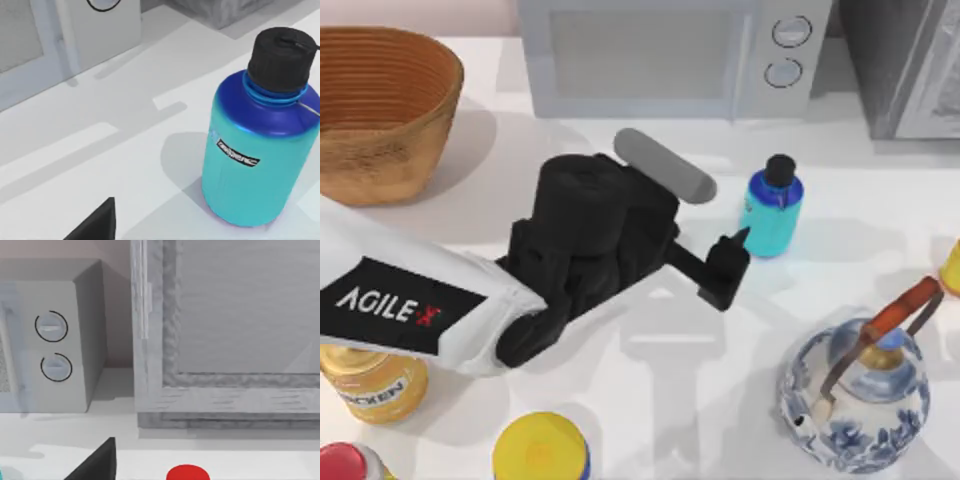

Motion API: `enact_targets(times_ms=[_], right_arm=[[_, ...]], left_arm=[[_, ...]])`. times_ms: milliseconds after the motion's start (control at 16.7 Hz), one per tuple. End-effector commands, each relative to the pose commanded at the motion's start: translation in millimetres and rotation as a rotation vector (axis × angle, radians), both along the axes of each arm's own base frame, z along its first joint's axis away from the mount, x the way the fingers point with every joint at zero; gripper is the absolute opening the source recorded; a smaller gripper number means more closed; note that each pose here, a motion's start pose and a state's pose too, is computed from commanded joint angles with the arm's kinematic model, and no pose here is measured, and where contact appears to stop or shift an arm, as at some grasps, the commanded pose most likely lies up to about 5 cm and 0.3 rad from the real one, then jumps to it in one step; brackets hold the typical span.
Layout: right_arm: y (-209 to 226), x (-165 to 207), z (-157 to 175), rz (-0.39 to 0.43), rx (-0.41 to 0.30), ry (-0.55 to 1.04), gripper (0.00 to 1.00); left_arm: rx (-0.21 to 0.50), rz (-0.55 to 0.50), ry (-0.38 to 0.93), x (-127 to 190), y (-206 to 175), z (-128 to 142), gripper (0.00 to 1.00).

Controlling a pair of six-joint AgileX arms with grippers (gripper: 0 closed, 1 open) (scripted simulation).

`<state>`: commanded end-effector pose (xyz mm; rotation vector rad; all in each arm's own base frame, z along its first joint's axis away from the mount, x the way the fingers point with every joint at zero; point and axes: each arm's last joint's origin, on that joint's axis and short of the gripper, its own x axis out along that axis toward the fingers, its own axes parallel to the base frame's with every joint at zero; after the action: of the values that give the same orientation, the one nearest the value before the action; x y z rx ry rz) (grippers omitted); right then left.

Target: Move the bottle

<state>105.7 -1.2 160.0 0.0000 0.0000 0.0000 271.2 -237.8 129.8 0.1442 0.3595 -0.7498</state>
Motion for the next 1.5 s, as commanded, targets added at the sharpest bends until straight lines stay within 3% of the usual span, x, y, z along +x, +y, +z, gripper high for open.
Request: enact_targets(times_ms=[240, 660, 1200, 1500], right_arm=[[0, 0, 0, 0.0, 0.0, 0.0, 1.0], [0, 0, 0, 0.0, 0.0, 0.0, 1.0], [0, 0, 0, 0.0, 0.0, 0.0, 1.0], [0, 0, 0, 0.0, 0.0, 0.0, 1.0]], left_arm=[[0.014, -0.046, 0.014, 0, -21, -21, 1.0], [0.016, -0.043, 0.016, 2, -22, -23, 1.0], [0.013, -0.046, 0.013, 56, -80, -53, 1.0], [0.014, -0.046, 0.014, 63, -88, -60, 1.0]])
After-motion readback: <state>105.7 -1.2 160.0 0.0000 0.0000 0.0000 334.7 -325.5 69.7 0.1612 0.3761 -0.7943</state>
